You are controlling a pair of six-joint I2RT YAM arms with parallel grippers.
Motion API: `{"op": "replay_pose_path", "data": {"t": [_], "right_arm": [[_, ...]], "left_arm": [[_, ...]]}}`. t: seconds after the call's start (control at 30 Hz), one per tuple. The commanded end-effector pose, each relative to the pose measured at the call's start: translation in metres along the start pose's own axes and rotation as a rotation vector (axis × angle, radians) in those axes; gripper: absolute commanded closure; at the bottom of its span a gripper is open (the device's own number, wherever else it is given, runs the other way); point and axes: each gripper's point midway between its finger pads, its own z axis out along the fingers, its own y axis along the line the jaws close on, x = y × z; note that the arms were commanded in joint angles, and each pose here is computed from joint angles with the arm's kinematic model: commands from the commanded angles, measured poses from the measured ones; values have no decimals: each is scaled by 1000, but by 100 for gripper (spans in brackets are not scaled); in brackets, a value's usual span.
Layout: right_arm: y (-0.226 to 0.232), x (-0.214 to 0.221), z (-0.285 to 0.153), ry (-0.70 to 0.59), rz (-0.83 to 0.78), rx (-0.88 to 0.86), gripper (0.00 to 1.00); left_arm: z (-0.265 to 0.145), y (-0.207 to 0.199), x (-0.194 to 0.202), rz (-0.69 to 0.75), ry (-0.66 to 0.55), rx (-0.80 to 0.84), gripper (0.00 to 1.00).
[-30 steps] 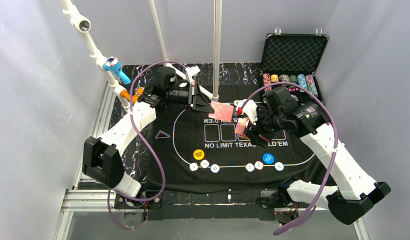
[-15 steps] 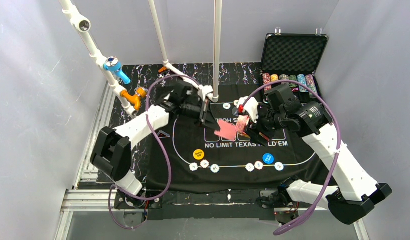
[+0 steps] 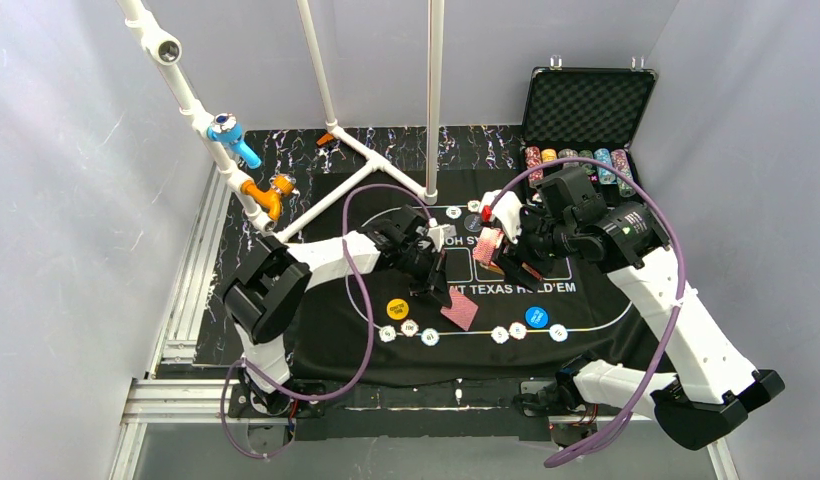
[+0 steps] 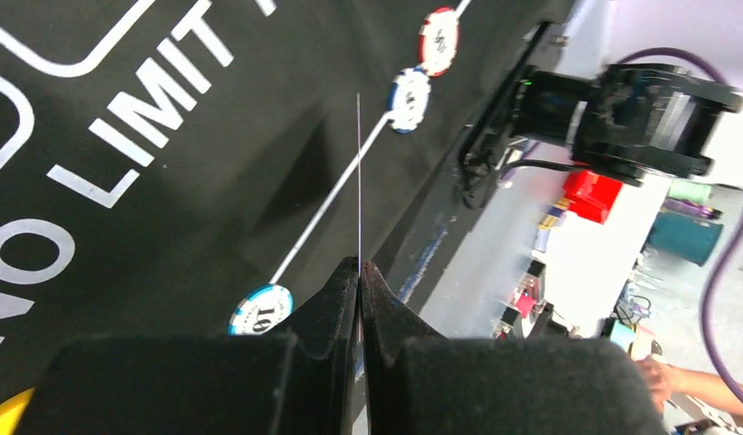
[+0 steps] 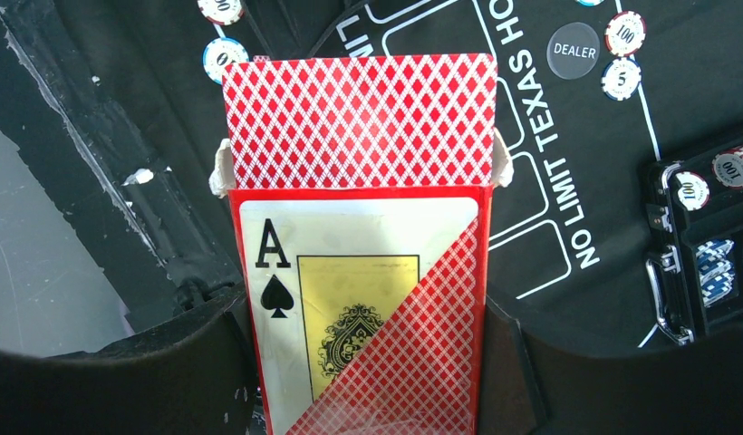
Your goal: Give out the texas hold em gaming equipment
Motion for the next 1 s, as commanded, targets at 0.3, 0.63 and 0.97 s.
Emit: {"op": "replay_pose_path", "data": {"t": [0.3,0.63,0.97], "right_arm": [[-4,-5,-12,-30,13,31,99],[2,5,-20,-11,26,33,99],[2,6,-18,-8,32,33,99]], "left_arm": [[55,20,10,-110,-1,-112,100],[93,9,3,-146,-6,-101,100],[116,-14,-5,-86,17,-48,100]]}}
